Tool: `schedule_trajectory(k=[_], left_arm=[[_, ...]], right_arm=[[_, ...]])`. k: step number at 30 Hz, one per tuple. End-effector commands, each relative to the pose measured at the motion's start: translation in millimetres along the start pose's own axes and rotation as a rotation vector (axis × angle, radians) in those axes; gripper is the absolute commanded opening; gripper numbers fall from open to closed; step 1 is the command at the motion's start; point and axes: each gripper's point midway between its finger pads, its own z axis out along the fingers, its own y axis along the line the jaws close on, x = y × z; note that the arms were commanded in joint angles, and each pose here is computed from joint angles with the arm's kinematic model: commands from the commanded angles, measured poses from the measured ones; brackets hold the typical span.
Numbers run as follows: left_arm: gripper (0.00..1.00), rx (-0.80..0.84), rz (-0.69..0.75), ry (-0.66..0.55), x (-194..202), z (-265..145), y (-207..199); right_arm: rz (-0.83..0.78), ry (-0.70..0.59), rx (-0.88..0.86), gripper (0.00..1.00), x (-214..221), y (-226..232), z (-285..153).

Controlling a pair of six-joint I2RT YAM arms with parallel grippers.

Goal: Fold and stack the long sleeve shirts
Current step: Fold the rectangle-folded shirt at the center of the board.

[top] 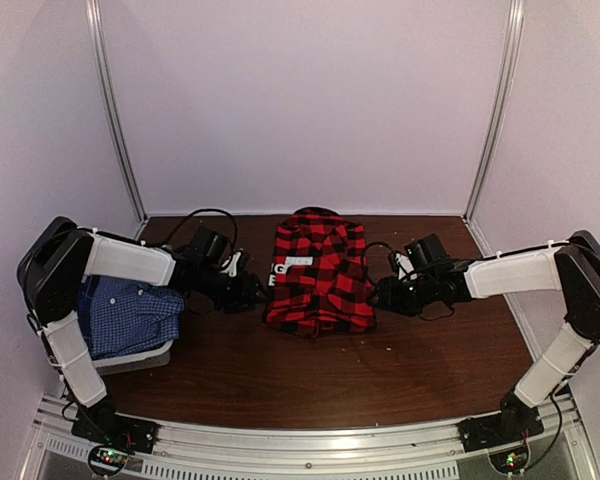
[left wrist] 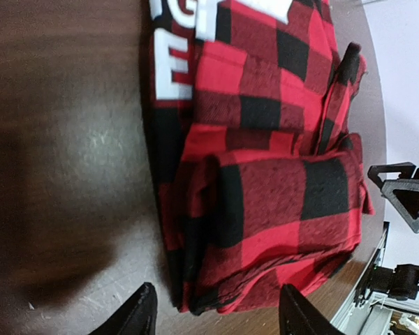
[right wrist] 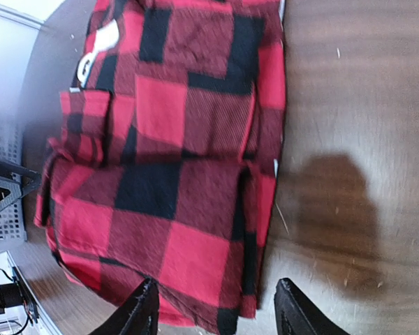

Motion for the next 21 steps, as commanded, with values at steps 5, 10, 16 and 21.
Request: schedule_trajectory(k=[5,10,16,21], left_arm=[[0.55,0.026,0.029,0.072,40.7,13.1,-5.8],[0.50,0.032,0.024,0.089,46.4,21.6,-9.3],[0.41,0.032,0.024,0.093,47.8,23.2,-10.1],[0.26,0.033,0.025,0.094,48.5,22.7,-10.9]], right_arm=[[-0.016,0.060,0.003,0.51,32.6,-2.1,-0.7],[-0.016,0.077,-0.003,0.46,39.1,0.5,5.8],[-0.016,0.080,-0.009,0.39,41.0,3.0,8.8],[-0.015,0.081,-0.015,0.30,40.9,5.5,10.9]])
